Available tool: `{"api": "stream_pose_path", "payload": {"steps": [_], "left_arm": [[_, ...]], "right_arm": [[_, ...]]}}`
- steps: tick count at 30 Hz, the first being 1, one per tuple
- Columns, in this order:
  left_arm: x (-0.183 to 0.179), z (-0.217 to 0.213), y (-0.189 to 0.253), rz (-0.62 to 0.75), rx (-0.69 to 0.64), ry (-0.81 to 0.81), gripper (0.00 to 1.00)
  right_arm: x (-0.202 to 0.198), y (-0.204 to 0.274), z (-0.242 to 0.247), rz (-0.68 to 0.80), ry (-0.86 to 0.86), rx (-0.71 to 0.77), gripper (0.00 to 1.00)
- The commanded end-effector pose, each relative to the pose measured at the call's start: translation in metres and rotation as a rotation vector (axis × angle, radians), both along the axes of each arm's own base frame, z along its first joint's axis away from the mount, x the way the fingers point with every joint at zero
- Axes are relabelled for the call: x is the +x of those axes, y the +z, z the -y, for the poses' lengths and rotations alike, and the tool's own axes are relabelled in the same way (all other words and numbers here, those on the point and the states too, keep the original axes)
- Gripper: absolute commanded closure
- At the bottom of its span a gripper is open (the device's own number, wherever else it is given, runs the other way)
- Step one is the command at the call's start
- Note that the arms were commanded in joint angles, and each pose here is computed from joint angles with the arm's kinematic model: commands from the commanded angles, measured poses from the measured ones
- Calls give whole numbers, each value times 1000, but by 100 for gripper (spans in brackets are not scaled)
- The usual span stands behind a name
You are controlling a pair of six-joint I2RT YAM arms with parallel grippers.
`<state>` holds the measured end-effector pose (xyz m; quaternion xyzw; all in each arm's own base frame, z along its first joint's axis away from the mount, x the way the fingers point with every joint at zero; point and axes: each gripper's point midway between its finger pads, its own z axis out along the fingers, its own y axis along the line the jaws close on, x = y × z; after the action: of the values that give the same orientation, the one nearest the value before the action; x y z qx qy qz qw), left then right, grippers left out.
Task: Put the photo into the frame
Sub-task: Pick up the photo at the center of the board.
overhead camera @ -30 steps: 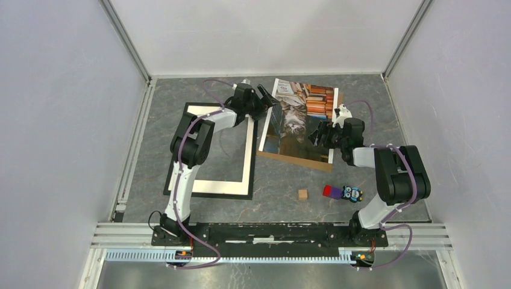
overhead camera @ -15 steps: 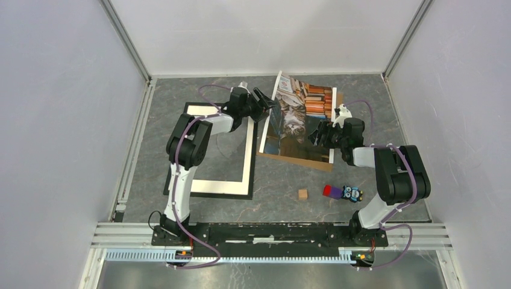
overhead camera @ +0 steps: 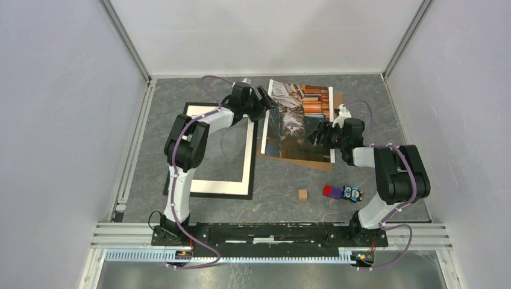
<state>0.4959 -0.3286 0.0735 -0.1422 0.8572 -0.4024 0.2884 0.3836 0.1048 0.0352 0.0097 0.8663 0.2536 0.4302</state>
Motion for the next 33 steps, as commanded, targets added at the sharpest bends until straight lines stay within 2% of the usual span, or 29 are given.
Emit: {"api": "stream_pose_path", "payload": {"steps": [1,4,10,16,21,25,33], "left_arm": [[17,-5,6,69,114,-32,10],[23,-12,-7,46,190,-29,6],[33,-18,-23,22,247,1,3],[31,-12,-37,-25,228,-16,1],[24,5,-26,-57,25,-59,9],[24,18,1,-30,-146,-100,19],[21,21,33,18,-200,-114,41]], "right_arm": [[-24,-30,-1,-138,7,9,16],[-23,-30,-1,-138,5,4,16],[-23,-31,-1,-142,9,5,17],[-24,-30,-1,-138,9,8,17],[-24,-30,-2,-139,10,9,17],[-24,-30,-4,-139,15,21,17],[-25,-29,-4,-132,15,24,16]]}}
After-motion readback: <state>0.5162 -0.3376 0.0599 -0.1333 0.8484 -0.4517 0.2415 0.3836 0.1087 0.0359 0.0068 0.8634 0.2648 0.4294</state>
